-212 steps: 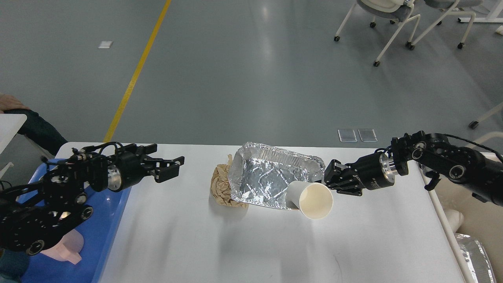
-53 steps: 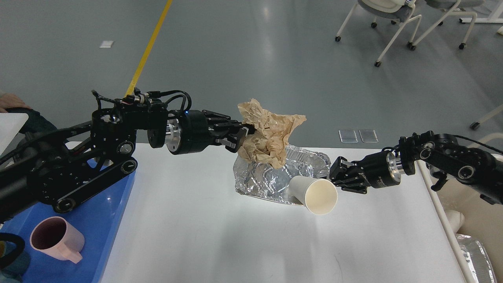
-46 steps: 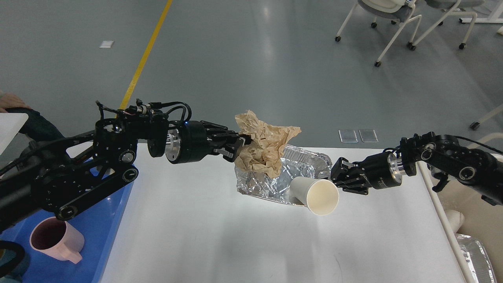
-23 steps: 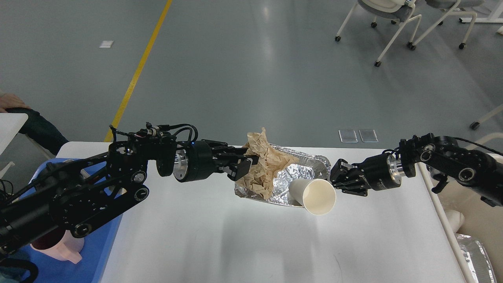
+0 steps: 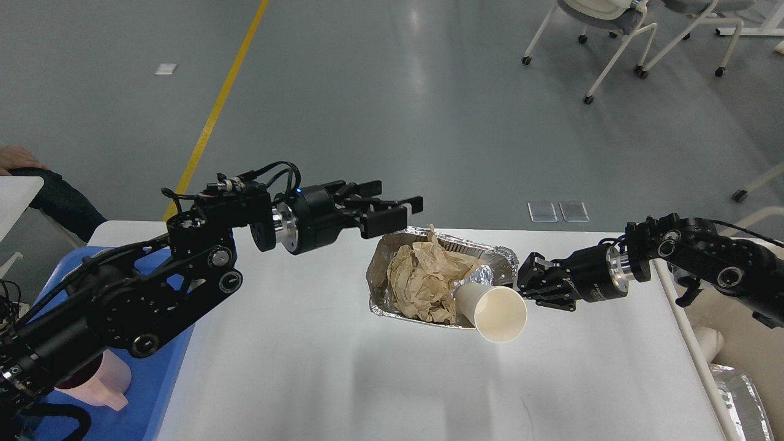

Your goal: Tidy desktop

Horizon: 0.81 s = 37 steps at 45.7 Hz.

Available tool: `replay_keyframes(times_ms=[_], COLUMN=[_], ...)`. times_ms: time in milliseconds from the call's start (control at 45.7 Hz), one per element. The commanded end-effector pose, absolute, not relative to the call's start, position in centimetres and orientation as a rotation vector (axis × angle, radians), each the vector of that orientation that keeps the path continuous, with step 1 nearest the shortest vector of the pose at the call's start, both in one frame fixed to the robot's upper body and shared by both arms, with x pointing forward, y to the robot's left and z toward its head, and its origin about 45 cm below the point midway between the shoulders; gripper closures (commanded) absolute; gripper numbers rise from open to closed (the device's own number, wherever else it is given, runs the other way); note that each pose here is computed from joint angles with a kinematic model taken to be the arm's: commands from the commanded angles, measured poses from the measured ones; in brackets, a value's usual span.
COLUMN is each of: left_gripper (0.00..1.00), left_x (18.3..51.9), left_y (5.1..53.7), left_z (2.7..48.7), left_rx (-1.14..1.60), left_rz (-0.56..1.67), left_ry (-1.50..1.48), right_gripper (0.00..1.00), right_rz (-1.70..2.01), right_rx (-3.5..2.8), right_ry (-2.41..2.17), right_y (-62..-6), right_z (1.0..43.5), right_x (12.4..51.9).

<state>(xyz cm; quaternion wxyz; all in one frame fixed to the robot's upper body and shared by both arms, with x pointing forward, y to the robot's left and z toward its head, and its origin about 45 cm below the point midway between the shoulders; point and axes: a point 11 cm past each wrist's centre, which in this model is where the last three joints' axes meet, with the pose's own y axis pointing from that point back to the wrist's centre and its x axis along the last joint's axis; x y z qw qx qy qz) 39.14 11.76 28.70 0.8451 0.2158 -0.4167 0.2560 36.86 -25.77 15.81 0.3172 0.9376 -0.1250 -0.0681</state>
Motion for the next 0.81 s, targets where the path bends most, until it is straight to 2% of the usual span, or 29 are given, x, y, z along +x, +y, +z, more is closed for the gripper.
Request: replay_keyframes(times_ms=[0,153,263,416,613,788], left_gripper=[0.03,0.03,0.03,0.03,0.03,0.03], left_x=[41.3,42.1,41.1,39.8,39.2,39.4], left_y=[17.4,25.4,29.0,33.0,35.8,34.0], left_z=[30.7,28.4,25.8,23.6,21.9,20.0], left_rx=[0.393,0.364,0.271,0.009,-0.274,-0.420], left_rz=[0.802,1.084,1.175,1.262,1.321,1.339], left_ry=[-0.711,-0.324,-0.065,0.255,0.506,0.579], right_gripper=[1.00,1.00,1.00,1.00,1.00,1.00], right_rz=[-0.186,-0.211,-0.237,-0.267,-0.349,-0.475], right_rx=[2.453,2.434,2.429,2.366,2.256,2.118], right_ry=[-0.358,-0.427,-0.547,-0.798,-1.093,-1.408], right_y=[-26.8,-29.1,-32.3,-38.9,-47.9,-55.6], right_z=[15.7,15.8,16.9,18.8,20.7,20.6], right_x=[36.9,36.8,36.9,37.0,34.0,29.4])
